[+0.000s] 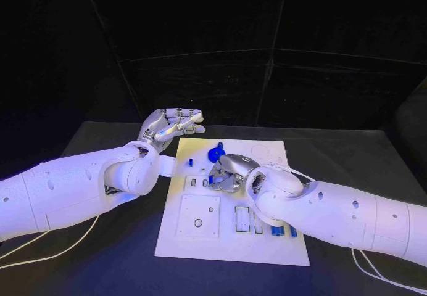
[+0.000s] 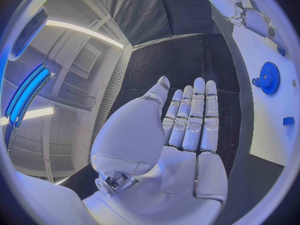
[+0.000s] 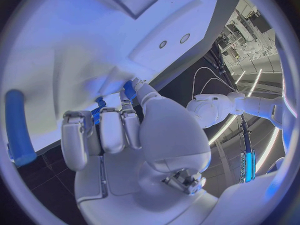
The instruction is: Assemble the parts on the task board
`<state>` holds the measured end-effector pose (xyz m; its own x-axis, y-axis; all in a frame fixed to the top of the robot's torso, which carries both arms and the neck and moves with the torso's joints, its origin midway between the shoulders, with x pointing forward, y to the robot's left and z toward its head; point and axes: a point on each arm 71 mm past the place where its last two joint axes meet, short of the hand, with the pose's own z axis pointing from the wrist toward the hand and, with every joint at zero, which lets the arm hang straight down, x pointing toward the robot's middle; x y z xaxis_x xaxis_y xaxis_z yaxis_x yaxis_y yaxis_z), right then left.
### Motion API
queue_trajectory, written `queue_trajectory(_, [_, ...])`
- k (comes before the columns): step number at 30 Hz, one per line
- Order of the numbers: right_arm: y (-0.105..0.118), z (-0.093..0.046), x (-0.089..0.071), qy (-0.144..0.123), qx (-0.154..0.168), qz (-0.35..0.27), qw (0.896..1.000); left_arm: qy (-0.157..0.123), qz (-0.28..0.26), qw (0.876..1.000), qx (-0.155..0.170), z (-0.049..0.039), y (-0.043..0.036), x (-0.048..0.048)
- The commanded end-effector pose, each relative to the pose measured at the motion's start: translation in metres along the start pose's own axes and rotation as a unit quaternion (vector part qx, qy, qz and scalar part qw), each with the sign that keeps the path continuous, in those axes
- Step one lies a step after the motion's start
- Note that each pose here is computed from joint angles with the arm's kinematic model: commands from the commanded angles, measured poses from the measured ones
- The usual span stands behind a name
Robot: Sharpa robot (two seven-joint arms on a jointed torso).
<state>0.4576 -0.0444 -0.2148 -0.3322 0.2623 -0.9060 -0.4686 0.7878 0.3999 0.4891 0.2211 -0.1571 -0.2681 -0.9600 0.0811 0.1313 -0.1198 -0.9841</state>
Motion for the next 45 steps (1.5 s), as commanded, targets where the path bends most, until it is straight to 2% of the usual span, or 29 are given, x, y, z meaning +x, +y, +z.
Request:
queue_trajectory(1, [-0.003,-0.001,0.001,-0.003,0.013,-0.002,1.000,0.007,-0.001,1.000,0.002,0.0003,-0.0012,0.0012])
queue_trajectory(28, [0.000,-0.001,0.000,-0.011,0.014,-0.001,1.000,0.006,-0.001,1.000,0.002,-0.0002,-0.0015,0.0008])
queue_trajectory(34, [0.002,-0.001,-0.002,-0.031,0.007,0.001,0.999,0.007,-0.001,1.000,0.002,0.0001,-0.0012,0.0007])
queue_trajectory(38, [0.004,-0.003,-0.005,-0.057,-0.003,0.007,0.998,0.006,-0.001,1.000,0.000,0.0004,-0.0009,0.0004])
queue_trajectory(41, [0.005,-0.007,-0.008,-0.081,-0.019,0.012,0.996,0.006,0.000,1.000,-0.002,0.0006,-0.0005,-0.0001])
queue_trajectory(45, [0.007,-0.013,-0.011,-0.098,-0.045,0.015,0.994,0.008,0.007,1.000,-0.004,0.0007,-0.0001,-0.0008])
